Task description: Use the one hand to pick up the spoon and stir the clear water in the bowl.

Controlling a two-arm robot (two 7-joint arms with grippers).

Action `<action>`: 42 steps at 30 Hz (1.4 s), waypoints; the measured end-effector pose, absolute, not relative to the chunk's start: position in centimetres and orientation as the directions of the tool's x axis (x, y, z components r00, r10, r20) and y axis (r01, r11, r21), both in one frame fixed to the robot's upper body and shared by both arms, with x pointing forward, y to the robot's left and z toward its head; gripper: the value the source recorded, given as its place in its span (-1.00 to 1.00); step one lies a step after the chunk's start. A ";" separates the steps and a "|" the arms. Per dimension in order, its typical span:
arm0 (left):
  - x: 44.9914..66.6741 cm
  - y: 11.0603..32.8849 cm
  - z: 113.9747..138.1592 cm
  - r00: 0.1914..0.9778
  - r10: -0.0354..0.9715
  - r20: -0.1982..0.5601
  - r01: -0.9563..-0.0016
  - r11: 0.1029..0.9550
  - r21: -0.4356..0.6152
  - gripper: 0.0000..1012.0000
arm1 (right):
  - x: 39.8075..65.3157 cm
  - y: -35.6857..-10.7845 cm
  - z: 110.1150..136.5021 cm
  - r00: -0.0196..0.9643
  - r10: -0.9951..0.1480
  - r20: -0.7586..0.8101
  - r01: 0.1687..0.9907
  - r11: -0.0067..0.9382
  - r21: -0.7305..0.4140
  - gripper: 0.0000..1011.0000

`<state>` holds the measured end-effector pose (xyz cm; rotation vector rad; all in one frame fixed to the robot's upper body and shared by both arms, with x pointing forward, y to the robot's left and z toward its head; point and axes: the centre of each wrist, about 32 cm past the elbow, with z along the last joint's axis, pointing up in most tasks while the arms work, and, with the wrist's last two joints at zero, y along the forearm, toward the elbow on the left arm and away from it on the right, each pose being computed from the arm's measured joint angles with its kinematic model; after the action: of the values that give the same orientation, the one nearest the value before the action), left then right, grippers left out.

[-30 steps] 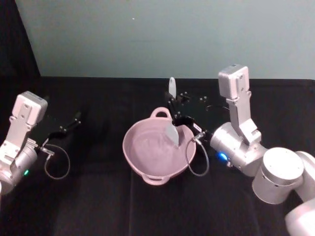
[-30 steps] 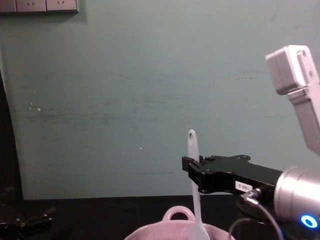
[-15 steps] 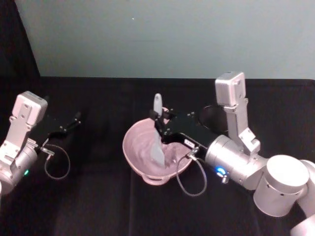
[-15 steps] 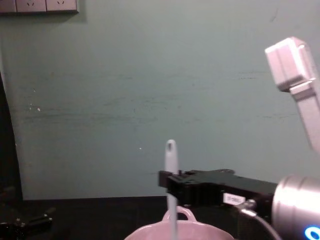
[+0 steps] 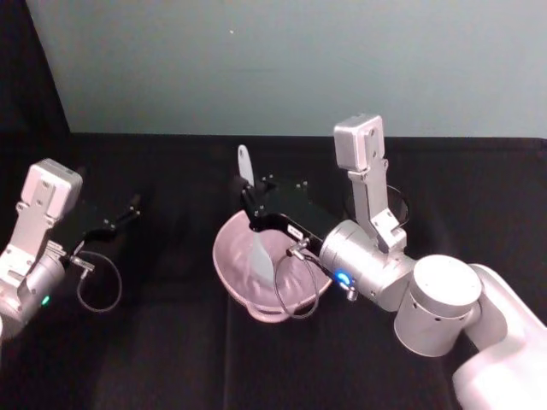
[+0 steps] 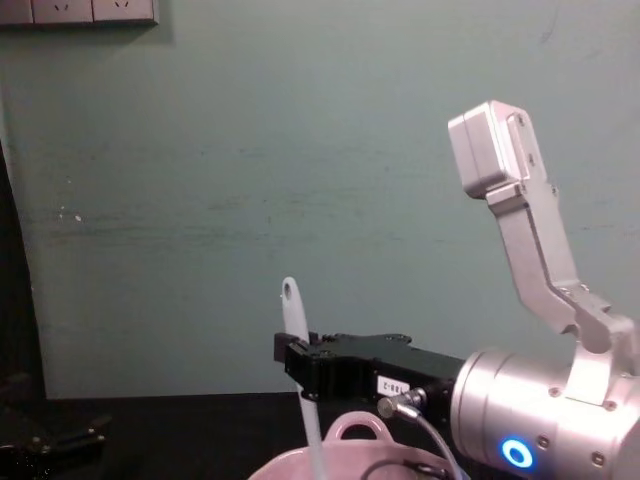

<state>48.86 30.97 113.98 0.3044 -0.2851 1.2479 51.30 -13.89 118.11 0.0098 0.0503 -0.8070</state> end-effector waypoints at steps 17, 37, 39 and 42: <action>48.9 31.0 114.0 0.292 0.880 0.374 -0.955 0.287 0.070 1.00 | 53.0 -16.7 118.3 0.574 -0.815 0.080 0.817 0.576 -0.002 -0.75; 48.9 31.0 114.0 0.292 0.880 0.374 -0.955 0.287 0.070 1.00 | 48.5 -18.4 119.6 0.747 -0.664 -0.047 0.662 0.748 -0.050 -0.75; 48.9 31.0 114.0 0.292 0.880 0.374 -0.955 0.287 0.070 1.00 | 48.3 -18.0 119.6 0.756 -0.652 -0.057 0.651 0.758 -0.043 -0.75; 48.9 31.0 114.0 0.292 0.880 0.374 -0.955 0.287 0.070 1.00 | 48.2 -17.4 119.5 0.764 -0.642 -0.064 0.641 0.767 -0.038 -0.75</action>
<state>48.86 30.97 113.98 0.3045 -0.2851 1.2479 48.16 -17.42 119.52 -0.0146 0.0745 -0.6969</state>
